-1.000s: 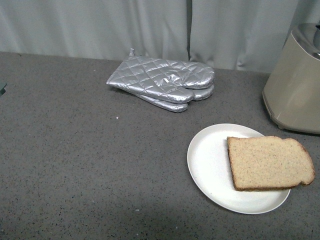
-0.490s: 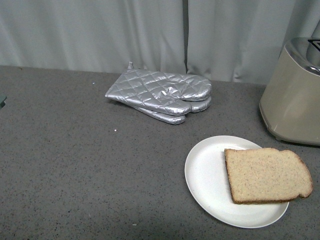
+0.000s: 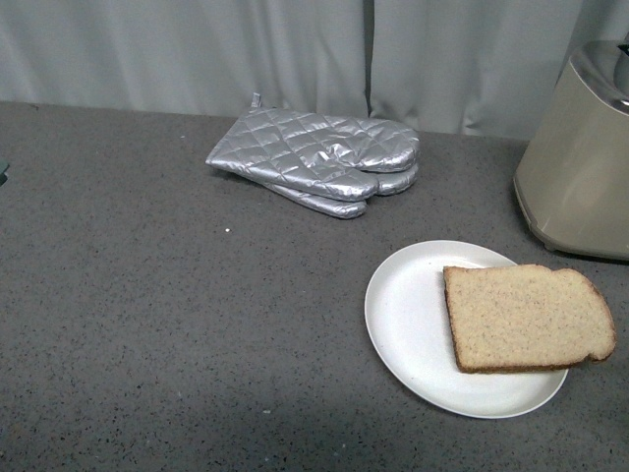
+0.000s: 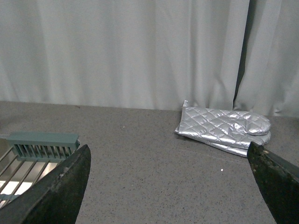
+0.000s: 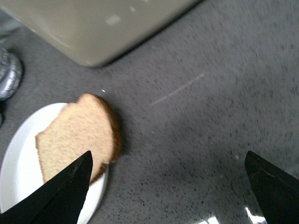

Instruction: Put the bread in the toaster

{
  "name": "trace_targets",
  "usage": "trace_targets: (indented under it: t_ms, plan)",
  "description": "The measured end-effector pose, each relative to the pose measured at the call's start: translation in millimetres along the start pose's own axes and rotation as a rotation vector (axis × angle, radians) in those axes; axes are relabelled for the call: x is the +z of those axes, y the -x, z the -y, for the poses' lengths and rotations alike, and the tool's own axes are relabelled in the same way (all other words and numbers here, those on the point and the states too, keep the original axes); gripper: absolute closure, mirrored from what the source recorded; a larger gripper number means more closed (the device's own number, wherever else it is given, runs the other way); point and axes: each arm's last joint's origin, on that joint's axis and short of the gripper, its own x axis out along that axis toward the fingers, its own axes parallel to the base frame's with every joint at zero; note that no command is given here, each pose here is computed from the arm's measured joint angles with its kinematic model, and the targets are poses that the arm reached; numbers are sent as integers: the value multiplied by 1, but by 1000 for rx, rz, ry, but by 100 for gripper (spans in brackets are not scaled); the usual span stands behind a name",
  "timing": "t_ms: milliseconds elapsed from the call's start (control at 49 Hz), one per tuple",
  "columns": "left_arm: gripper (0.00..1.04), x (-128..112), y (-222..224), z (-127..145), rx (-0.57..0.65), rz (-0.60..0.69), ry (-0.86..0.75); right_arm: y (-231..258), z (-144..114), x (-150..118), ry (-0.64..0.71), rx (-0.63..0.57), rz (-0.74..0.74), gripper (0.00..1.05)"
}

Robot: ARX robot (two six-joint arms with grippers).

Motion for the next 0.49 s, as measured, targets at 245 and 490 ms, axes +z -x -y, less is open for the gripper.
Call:
trace_targets:
  t_ms: [245, 490]
  plan:
    - [7, 0, 0, 0, 0, 0, 0, -18, 7, -23, -115, -59, -70, 9]
    - [7, 0, 0, 0, 0, 0, 0, -32, -3, -34, -127, -9, -60, 9]
